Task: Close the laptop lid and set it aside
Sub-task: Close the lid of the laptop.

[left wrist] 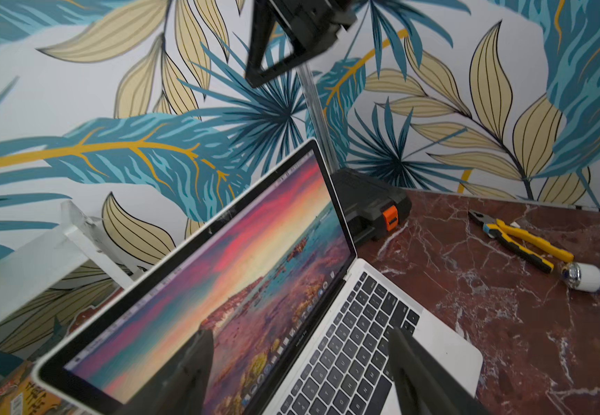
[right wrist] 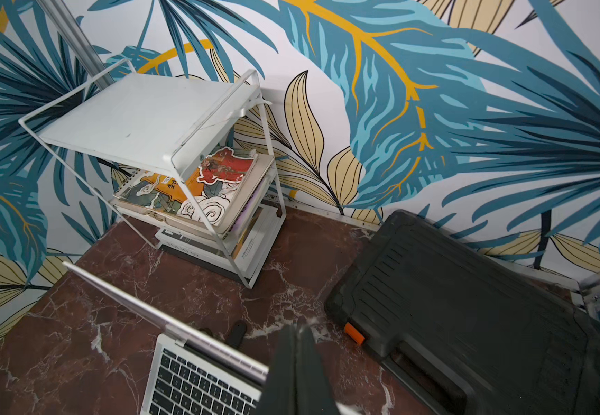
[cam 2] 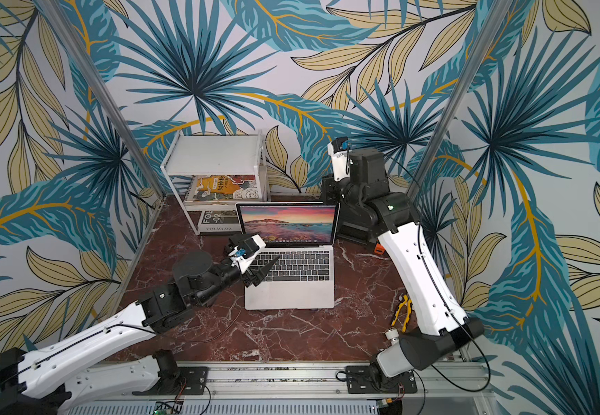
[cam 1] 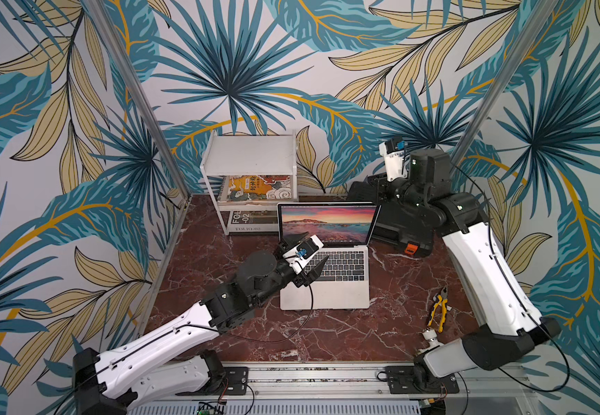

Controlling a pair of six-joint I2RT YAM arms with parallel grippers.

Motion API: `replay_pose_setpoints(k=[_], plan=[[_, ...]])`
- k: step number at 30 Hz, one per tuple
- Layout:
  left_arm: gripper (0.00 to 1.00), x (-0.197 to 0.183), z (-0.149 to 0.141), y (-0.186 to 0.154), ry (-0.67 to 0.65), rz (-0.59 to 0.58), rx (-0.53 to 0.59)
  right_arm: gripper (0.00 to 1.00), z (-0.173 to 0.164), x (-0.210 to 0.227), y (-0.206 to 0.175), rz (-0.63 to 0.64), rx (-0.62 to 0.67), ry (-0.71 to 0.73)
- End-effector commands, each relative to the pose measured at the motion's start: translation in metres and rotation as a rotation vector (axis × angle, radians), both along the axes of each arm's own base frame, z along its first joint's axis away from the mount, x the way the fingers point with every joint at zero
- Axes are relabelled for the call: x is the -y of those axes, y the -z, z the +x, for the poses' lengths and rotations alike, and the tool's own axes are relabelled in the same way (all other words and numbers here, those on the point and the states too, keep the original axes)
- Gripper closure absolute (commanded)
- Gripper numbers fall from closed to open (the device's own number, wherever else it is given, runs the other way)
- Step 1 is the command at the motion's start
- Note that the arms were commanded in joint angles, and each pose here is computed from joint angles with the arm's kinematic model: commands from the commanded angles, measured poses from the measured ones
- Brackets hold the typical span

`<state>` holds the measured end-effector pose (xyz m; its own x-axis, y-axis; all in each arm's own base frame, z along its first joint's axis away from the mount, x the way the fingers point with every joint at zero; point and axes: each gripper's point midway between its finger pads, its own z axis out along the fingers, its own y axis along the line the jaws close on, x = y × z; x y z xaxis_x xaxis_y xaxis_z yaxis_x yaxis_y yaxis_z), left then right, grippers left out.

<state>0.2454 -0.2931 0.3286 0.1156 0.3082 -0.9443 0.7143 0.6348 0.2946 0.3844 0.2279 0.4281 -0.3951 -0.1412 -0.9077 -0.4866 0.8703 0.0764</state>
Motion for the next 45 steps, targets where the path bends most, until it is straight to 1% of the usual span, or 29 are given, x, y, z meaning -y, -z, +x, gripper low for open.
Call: replay_pose_setpoints(k=[1, 4, 8, 14, 17, 19, 21, 23, 26, 27, 30, 33, 37, 45], plan=[[0.25, 0.024, -0.003, 0.014, 0.084, -0.053, -0.065, 1.0, 0.01, -0.008, 0.007, -0.036, -0.048, 0.002], [0.26, 0.043, -0.007, 0.037, 0.156, -0.052, -0.118, 1.0, 0.023, -0.022, 0.007, -0.03, -0.079, -0.011], [0.26, 0.058, -0.009, 0.065, 0.204, -0.053, -0.162, 1.0, 0.026, -0.038, 0.015, -0.043, -0.135, -0.031], [0.27, 0.074, -0.012, 0.117, 0.183, 0.017, -0.217, 1.0, 0.026, -0.043, 0.03, -0.038, -0.198, -0.022], [0.31, 0.075, -0.013, 0.136, 0.172, -0.001, -0.25, 1.0, 0.024, -0.046, 0.037, -0.045, -0.221, -0.031], [0.32, 0.075, -0.013, 0.145, 0.168, -0.024, -0.261, 1.0, 0.023, -0.048, 0.039, -0.049, -0.225, -0.036], [0.35, 0.076, -0.012, 0.155, 0.161, -0.022, -0.273, 1.0, 0.024, -0.05, 0.042, -0.053, -0.231, -0.041], [0.43, 0.08, -0.01, 0.167, 0.157, -0.003, -0.294, 1.0, 0.025, -0.053, 0.049, -0.063, -0.244, -0.046], [0.51, 0.083, -0.008, 0.179, 0.153, -0.003, -0.32, 1.0, 0.025, -0.056, 0.057, -0.077, -0.263, -0.051], [0.53, 0.083, -0.008, 0.182, 0.15, -0.007, -0.324, 1.0, 0.025, -0.056, 0.059, -0.08, -0.268, -0.052], [0.55, 0.084, -0.007, 0.195, 0.143, -0.005, -0.343, 1.0, 0.027, -0.058, 0.064, -0.09, -0.278, -0.052], [0.63, 0.085, -0.01, 0.205, 0.141, 0.002, -0.366, 1.0, 0.027, -0.06, 0.069, -0.098, -0.285, -0.055], [0.64, 0.084, -0.016, 0.215, 0.127, 0.022, -0.358, 1.0, 0.024, -0.063, 0.072, -0.106, -0.297, -0.069], [0.68, 0.086, -0.02, 0.238, 0.112, 0.005, -0.393, 1.0, 0.015, -0.072, 0.084, -0.134, -0.328, -0.109]])
